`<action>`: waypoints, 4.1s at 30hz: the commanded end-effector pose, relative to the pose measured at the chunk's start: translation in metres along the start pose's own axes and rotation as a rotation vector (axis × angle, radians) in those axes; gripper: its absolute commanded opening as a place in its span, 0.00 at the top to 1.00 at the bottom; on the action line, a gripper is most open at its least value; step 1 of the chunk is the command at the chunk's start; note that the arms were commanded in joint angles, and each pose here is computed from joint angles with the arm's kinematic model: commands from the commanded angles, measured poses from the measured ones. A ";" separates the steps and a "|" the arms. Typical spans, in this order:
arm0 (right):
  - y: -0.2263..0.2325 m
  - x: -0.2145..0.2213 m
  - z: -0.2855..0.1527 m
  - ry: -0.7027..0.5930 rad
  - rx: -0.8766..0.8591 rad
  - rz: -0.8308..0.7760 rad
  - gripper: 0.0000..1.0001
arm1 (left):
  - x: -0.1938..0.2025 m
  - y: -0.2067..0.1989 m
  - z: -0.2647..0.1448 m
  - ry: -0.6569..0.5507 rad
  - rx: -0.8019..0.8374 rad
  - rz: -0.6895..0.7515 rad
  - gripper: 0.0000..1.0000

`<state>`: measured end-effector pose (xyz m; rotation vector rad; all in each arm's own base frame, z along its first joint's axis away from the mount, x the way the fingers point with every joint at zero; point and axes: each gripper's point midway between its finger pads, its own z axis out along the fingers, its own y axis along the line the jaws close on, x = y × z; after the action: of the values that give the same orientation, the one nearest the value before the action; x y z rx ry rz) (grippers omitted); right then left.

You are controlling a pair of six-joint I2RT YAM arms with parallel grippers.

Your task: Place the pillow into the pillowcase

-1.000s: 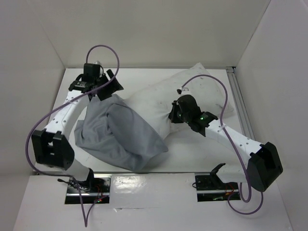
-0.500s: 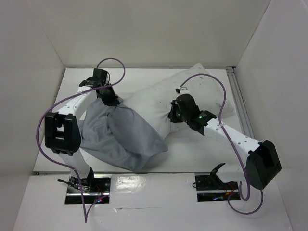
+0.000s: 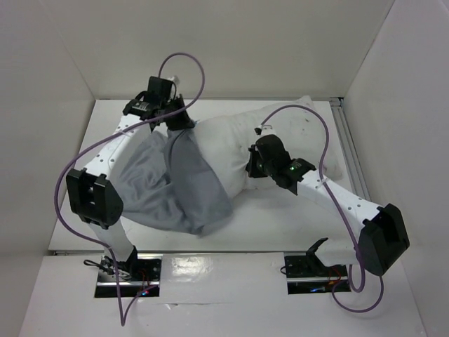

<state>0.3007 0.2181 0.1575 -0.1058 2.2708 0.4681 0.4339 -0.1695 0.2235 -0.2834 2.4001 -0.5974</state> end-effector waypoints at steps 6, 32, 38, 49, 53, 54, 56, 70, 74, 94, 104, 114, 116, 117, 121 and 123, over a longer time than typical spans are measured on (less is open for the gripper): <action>0.075 -0.077 -0.058 -0.245 -0.128 -0.068 1.00 | 0.000 -0.164 -0.061 -0.059 0.367 0.269 1.00; 0.103 -0.042 -0.004 -0.216 -0.109 0.046 1.00 | -0.050 -0.135 -0.154 -0.279 0.395 0.297 0.07; 0.101 -0.045 0.001 -0.192 -0.134 0.056 1.00 | 0.042 -0.055 -0.155 -0.295 0.311 0.181 1.00; 0.120 -0.066 -0.001 -0.204 -0.190 0.037 1.00 | 0.183 0.026 -0.064 -0.108 0.192 -0.034 0.26; 0.126 -0.068 -0.002 -0.194 -0.209 0.035 1.00 | 0.195 0.054 -0.042 -0.149 0.086 -0.083 0.23; 0.126 -0.068 -0.002 -0.194 -0.209 0.035 1.00 | 0.195 0.056 -0.040 -0.155 0.081 -0.093 0.21; 0.122 -0.070 -0.001 -0.198 -0.202 0.039 1.00 | 0.194 0.059 -0.034 -0.179 0.078 -0.083 0.19; 0.115 -0.069 0.003 -0.184 -0.171 0.029 1.00 | 0.162 0.073 0.010 -0.206 -0.038 0.010 0.41; 0.115 -0.069 0.003 -0.184 -0.171 0.029 1.00 | 0.156 0.073 0.015 -0.224 -0.032 0.012 0.46; 0.121 -0.060 0.053 -0.133 -0.154 0.090 1.00 | 0.215 -0.020 -0.034 0.048 0.340 0.015 1.00; 0.097 -0.099 0.066 -0.191 -0.141 0.203 1.00 | 0.129 -0.111 -0.080 -0.070 0.523 0.135 1.00; 0.111 -0.176 -0.024 -0.409 -0.180 0.158 1.00 | 0.084 -0.218 -0.142 0.047 0.854 0.285 1.00; 0.119 -0.146 -0.015 -0.362 -0.192 0.169 1.00 | 0.099 -0.219 -0.138 0.103 0.883 0.252 1.00; 0.116 -0.139 -0.010 -0.345 -0.185 0.182 1.00 | 0.099 -0.221 -0.142 0.104 0.907 0.247 1.00; 0.121 -0.111 0.003 -0.263 -0.214 0.217 1.00 | 0.094 -0.222 -0.153 0.097 0.930 0.253 1.00; 0.118 -0.110 -0.008 -0.289 -0.211 0.221 1.00 | 0.090 -0.218 -0.156 0.085 0.902 0.250 1.00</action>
<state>0.3622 0.2965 0.2562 0.0990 2.0090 0.6476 0.2730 -0.3342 0.3320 0.3485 2.1731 -1.4193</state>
